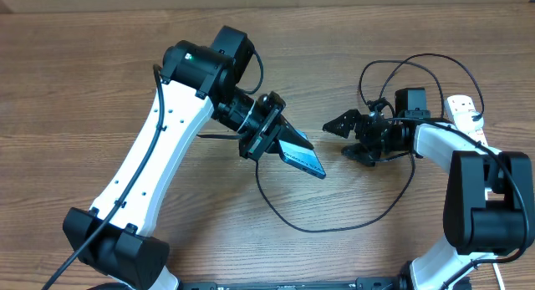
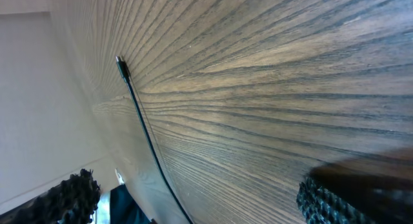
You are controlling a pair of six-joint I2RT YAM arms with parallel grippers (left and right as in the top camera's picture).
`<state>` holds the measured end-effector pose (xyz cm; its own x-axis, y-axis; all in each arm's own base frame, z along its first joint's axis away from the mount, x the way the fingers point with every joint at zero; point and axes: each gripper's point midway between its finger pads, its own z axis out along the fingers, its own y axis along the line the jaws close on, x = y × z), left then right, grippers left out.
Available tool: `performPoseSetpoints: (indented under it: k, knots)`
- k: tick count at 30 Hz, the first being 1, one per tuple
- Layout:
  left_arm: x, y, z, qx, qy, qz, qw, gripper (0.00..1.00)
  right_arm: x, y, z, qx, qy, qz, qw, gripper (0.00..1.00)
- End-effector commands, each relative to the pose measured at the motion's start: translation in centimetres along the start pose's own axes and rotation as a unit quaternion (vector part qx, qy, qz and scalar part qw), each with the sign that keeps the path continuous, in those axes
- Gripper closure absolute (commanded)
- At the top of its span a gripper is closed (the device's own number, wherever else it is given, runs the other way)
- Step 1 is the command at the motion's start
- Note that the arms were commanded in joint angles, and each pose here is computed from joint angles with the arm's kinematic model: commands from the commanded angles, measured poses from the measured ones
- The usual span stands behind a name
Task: Plug charger to phone and switch on socket
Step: 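Rotate the held phone with the left gripper to face the right gripper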
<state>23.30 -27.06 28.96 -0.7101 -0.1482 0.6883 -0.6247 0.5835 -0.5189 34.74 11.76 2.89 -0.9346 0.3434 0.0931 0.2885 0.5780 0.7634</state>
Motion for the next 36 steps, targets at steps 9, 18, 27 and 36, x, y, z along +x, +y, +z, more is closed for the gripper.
performPoseSetpoints:
  k: [9,18,27,36]
  knots:
    - [-11.6,7.0,-8.6,-0.204,-0.444,-0.057,0.871,0.96,-0.7,-2.4,0.0,0.056,-0.023,0.003,0.998,0.00]
    - [-15.7,5.8,-12.3,-0.245,-0.552,-0.006,0.797,0.96,-0.7,-2.4,0.0,0.056,-0.023,0.003,0.998,0.00]
    - [-21.7,2.2,-4.7,-0.209,-0.347,0.200,0.892,0.96,-0.7,-2.3,0.0,0.056,-0.023,0.003,0.998,0.00]
    - [-15.9,-3.8,-2.9,0.072,-0.101,0.462,0.878,0.96,-0.9,-1.9,0.1,0.044,-0.024,0.001,0.999,0.00]
